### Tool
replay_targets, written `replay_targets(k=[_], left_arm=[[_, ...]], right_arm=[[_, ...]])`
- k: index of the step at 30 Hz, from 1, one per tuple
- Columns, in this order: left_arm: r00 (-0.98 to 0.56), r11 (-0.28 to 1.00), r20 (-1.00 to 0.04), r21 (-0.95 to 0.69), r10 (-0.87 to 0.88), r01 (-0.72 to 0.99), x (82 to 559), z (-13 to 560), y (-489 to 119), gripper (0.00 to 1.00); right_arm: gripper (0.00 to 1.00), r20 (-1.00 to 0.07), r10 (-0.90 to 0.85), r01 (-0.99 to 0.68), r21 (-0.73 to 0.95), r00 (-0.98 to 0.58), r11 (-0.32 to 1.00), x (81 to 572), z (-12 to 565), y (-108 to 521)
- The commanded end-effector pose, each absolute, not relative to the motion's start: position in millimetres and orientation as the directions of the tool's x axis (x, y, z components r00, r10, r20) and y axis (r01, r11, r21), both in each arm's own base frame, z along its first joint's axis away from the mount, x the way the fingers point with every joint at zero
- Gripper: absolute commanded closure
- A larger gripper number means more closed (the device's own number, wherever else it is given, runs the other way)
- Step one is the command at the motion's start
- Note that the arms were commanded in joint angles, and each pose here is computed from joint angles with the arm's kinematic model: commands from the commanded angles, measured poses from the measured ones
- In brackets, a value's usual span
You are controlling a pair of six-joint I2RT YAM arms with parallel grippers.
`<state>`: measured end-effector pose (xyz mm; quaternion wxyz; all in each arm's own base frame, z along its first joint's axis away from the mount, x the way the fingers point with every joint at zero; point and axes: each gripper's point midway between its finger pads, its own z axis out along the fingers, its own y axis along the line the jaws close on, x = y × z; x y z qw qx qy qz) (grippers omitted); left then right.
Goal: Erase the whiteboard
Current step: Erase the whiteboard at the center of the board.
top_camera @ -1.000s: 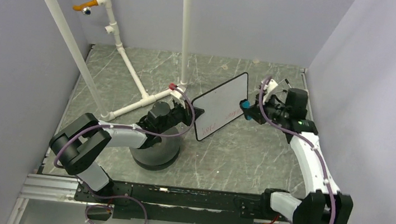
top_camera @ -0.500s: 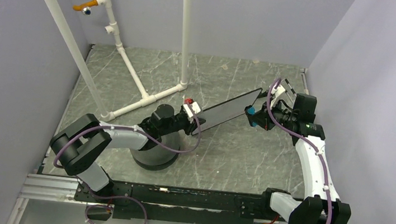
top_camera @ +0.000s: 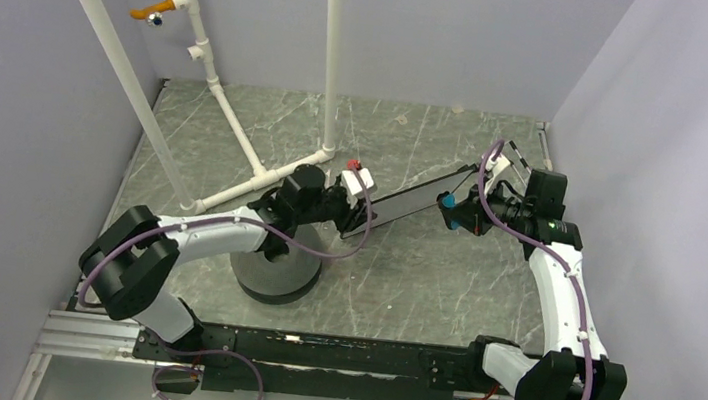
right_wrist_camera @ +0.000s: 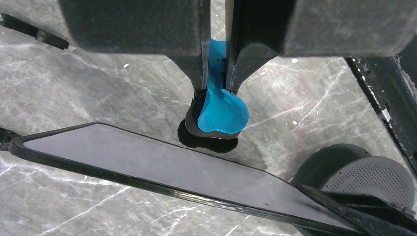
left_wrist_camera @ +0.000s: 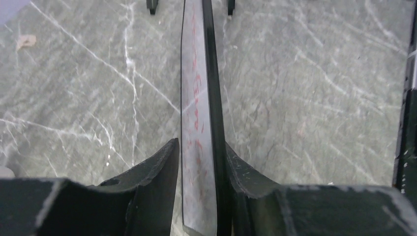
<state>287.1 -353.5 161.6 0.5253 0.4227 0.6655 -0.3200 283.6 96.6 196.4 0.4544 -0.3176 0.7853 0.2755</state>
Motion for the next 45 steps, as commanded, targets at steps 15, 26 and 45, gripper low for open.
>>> replay_targets(k=[15,26,45], left_arm=[[-0.282,0.421,-0.832,-0.064,0.478,0.905,306,194,-364,0.62],[-0.305,0.341,-0.718,-0.099,0.626,0.935,322,196,-398,0.64],[-0.473,0.4,-0.822,-0.336,0.318,0.853,340,255,-370,1.0]], right_arm=[[1.0,-0.901,-0.243,-0.791,0.156,-0.36,0.591,280,214,102],[1.0,-0.886,-0.248,-0.802,0.196,-0.392,0.565,276,205,105],[1.0,-0.884,-0.448,-0.969,0.024,-0.135,0.244,231,187,169]])
